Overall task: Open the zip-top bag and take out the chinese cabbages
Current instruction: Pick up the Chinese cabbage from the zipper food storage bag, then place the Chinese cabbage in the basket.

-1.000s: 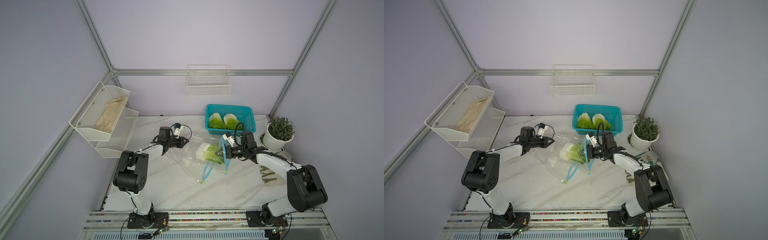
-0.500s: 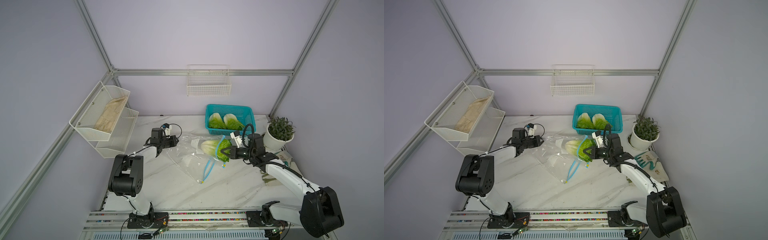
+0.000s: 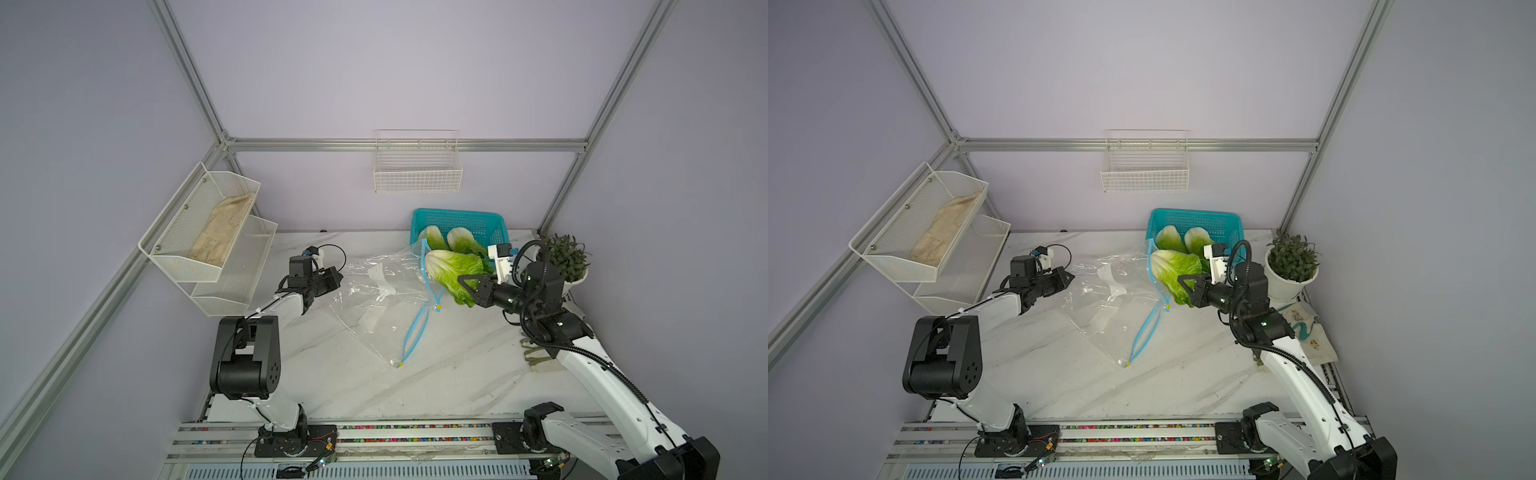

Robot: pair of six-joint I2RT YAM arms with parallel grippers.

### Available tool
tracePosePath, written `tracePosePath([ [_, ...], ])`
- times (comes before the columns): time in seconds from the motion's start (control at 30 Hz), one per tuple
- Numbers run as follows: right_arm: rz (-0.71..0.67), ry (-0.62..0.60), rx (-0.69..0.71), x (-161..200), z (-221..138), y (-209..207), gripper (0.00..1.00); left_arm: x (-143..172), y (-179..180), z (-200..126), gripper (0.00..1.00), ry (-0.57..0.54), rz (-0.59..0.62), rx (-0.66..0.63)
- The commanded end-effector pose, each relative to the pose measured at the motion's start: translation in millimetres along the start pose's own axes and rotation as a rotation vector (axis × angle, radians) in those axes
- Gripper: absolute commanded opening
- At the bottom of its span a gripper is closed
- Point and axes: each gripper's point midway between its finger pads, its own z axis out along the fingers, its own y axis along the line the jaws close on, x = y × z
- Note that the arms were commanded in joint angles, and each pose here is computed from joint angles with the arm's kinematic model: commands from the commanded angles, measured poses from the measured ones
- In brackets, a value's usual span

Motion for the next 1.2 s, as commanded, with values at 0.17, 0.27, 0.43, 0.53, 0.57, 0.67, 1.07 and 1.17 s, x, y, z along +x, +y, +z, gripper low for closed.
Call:
tracePosePath([
  [0.17, 0.000, -0.341, 0.351, -94.3, -36.3, -29.0, 0.00, -14.7, 6.7, -20.1, 0.00, -0.052, -0.045, -0.053],
  [0.27, 0.021, -0.337, 0.466, -103.7, -14.3, -64.5, 0.00, -13.5, 1.7, -26.7, 0.00, -0.034, -0.037, -0.051],
  [0.43, 0.111, -0.298, 0.537, -108.2, 43.5, -132.9, 0.00, -9.1, 2.1, -47.0, 0.01, -0.030, -0.020, -0.092],
  [0.53, 0.155, -0.291, 0.562, -107.0, 71.3, -177.4, 0.00, -7.1, -1.9, -59.5, 0.12, -0.032, 0.000, -0.094],
  [0.57, 0.163, -0.286, 0.568, -106.4, 80.6, -192.9, 0.00, -6.2, -3.5, -62.2, 0.18, -0.026, 0.004, -0.093],
  [0.67, 0.168, -0.258, 0.588, -104.1, 102.7, -227.8, 0.00, -12.2, -16.3, -76.7, 0.34, -0.049, 0.025, -0.067],
  [1.07, 0.178, -0.203, 0.604, -105.5, 121.2, -291.0, 0.00, -25.0, -47.3, -110.9, 1.00, -0.116, 0.118, -0.068],
  [1.17, 0.168, -0.190, 0.633, -100.1, 120.5, -306.1, 0.00, -23.1, -53.2, -107.7, 1.00, -0.109, 0.139, -0.064],
])
